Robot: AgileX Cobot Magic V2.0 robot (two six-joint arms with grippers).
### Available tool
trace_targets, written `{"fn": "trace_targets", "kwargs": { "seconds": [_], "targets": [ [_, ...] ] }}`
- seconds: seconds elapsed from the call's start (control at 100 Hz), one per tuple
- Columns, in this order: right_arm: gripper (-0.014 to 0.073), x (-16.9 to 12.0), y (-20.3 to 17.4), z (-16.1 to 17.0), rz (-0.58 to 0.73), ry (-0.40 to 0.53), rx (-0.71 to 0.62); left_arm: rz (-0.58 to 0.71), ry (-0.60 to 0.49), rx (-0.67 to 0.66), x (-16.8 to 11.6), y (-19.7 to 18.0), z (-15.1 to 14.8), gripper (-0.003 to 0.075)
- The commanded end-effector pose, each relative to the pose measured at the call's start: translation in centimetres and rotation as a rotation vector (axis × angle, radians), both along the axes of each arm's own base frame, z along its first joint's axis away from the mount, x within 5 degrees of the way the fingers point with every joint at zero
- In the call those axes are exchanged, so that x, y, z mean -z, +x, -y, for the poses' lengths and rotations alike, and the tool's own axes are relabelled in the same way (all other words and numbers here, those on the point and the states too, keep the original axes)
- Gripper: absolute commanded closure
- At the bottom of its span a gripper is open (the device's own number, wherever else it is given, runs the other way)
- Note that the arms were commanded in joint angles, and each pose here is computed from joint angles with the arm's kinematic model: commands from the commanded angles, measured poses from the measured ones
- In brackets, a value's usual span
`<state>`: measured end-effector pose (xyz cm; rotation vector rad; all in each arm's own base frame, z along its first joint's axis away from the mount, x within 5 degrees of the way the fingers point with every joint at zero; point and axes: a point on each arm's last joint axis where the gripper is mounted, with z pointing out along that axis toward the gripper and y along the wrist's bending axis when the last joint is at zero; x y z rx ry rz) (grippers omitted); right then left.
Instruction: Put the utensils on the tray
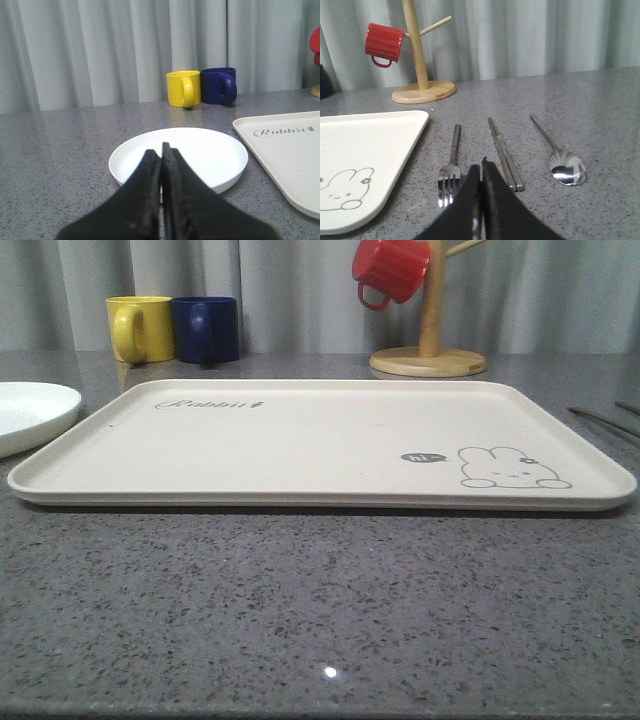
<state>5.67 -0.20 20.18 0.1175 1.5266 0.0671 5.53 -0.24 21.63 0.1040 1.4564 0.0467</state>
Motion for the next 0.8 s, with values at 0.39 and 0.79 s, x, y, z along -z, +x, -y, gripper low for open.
{"fn": "trace_targets", "kwargs": {
  "seconds": [0.39,0.79],
  "targets": [
    [0.0663,-1.4,-0.3,0.0,0.116,-0.012,-0.002,0.076,-0.018,-0.002,-0.4,-0.3,0.0,0.0738],
    [0.0663,-1.4,-0.3,0.0,0.116,-0.012,-0.002,-0.089,-0.093,0.022,-8.6,0.0,0.2,0.0738]
  ]
}}
